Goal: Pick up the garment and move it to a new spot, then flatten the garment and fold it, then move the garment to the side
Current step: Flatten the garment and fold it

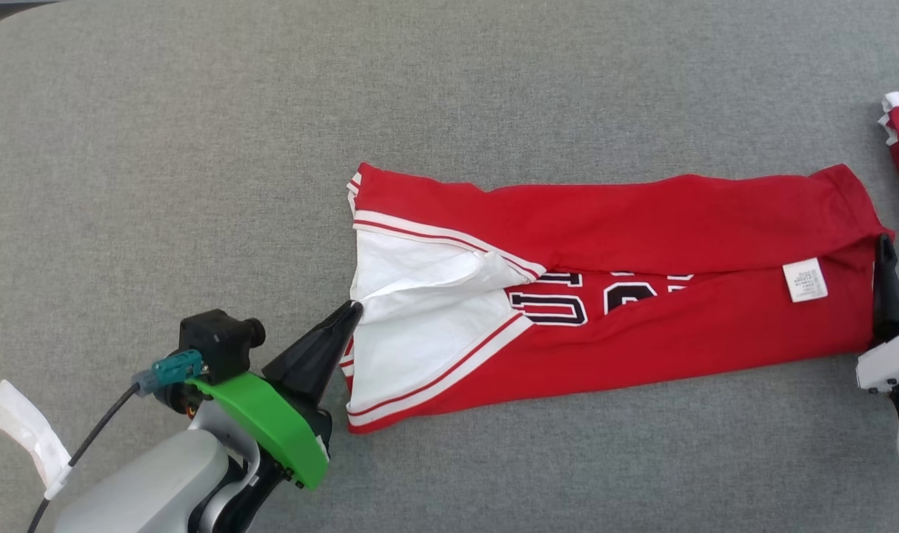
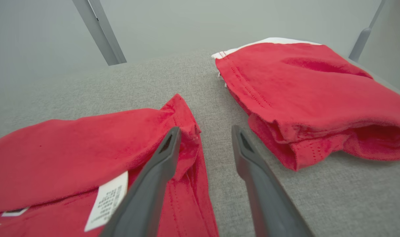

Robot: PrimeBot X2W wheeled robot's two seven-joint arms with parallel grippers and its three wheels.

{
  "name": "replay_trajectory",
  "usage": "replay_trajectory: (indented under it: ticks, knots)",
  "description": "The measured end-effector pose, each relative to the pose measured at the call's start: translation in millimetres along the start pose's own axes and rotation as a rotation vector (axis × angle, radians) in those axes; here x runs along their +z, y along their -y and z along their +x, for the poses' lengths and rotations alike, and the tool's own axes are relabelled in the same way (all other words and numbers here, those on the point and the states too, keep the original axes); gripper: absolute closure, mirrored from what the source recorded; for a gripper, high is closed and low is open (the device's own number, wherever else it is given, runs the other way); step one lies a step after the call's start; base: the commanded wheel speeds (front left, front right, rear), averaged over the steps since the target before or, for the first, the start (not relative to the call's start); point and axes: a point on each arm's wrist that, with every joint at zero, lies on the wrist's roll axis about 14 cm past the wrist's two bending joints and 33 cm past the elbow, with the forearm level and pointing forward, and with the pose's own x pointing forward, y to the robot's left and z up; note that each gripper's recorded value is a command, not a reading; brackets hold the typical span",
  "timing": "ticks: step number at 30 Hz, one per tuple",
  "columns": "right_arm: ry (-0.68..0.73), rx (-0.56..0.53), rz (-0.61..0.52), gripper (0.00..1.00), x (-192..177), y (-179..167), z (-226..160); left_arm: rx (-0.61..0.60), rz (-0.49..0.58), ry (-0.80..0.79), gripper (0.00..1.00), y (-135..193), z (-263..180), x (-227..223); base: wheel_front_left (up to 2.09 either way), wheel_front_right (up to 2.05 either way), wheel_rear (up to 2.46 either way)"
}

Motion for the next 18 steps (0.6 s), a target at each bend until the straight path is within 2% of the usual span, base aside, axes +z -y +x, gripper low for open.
replay_trajectory:
  ticks: [9, 18]
  knots:
    - [-0.003, -0.068, 0.038, 0.0, -8, 17, -48, 0.054, 0.054, 0.088, 0.0, 12, -11, 8, 0.0, 0.0, 0.0]
    - [0.032, -0.094, 0.121, 0.0, -5, 11, -73, 0.217, 0.131, 0.307, 0.0, 24, -36, 34, 0.0, 0.0, 0.0]
